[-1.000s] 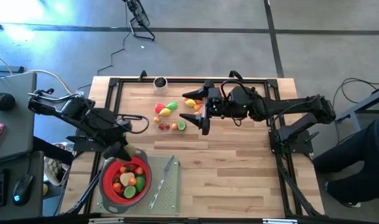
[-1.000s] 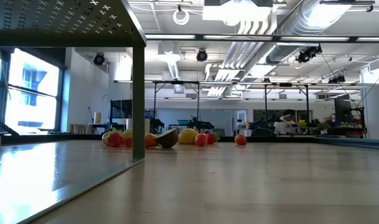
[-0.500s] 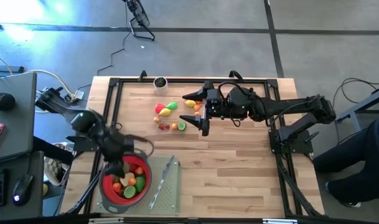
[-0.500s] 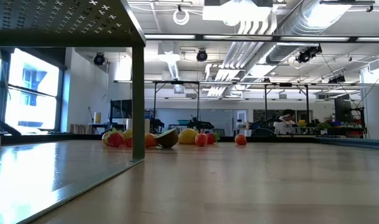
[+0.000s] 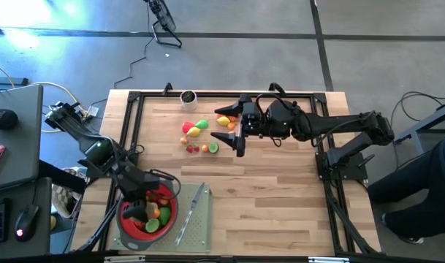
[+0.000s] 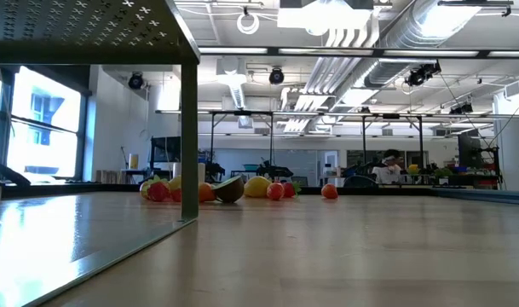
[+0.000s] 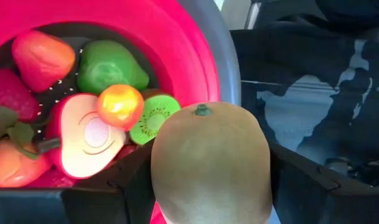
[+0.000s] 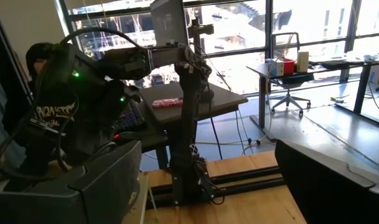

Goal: Pick & Place Fruit
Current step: Put the kiwi into the red strainer bowl on the shelf

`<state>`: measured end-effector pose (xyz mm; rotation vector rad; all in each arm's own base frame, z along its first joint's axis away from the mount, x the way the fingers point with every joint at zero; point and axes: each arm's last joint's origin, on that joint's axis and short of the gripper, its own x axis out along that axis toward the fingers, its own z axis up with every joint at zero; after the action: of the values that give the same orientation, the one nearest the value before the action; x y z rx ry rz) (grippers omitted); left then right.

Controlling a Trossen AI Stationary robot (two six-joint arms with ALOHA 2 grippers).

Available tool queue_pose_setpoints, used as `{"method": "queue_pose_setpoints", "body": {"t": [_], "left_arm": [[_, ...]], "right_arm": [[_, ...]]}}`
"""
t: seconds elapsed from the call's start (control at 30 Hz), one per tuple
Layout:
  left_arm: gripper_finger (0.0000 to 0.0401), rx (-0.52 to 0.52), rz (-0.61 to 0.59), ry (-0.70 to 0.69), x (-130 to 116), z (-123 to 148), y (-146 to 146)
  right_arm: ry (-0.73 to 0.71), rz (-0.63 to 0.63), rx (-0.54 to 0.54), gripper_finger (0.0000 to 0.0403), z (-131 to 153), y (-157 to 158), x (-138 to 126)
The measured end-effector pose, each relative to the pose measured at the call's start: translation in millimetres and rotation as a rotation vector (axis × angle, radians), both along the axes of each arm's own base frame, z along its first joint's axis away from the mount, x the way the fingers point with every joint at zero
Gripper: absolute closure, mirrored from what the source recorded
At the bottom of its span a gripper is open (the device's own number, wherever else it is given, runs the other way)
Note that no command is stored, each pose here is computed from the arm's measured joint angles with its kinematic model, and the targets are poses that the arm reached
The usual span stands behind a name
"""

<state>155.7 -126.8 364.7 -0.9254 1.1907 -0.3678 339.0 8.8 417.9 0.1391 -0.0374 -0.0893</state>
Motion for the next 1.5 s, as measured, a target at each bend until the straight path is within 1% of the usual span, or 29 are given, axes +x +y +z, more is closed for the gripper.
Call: {"method": "queue_pose_setpoints", "body": {"t": [0.37, 0.5, 0.83, 1.07, 1.23, 1.5], "left_arm": [[0.0159, 0.037, -0.001, 0.052, -3, -5, 2], [0.0159, 0.039, -0.003, 0.051, -3, -5, 2], [0.0159, 0.040, 0.000, 0.049, -3, -5, 2], [0.0159, 0.038, 0.000, 0.046, -3, -4, 2], [0.0159, 0.038, 0.000, 0.046, -3, -4, 2], [0.0159, 0.038, 0.000, 0.046, -3, -4, 2]], "right_arm": [[0.007, 0.001, 0.016, 0.0041, -1, 0, 0], [0.011, 0.008, 0.016, 0.0041, -1, 0, 0], [0.007, 0.159, 0.017, 0.0041, -1, 5, 0], [0.007, 0.241, 0.022, 0.0041, -1, 10, 0], [0.008, 0.276, 0.019, 0.0041, -1, 11, 0], [0.008, 0.269, 0.017, 0.0041, -1, 11, 0]]}}
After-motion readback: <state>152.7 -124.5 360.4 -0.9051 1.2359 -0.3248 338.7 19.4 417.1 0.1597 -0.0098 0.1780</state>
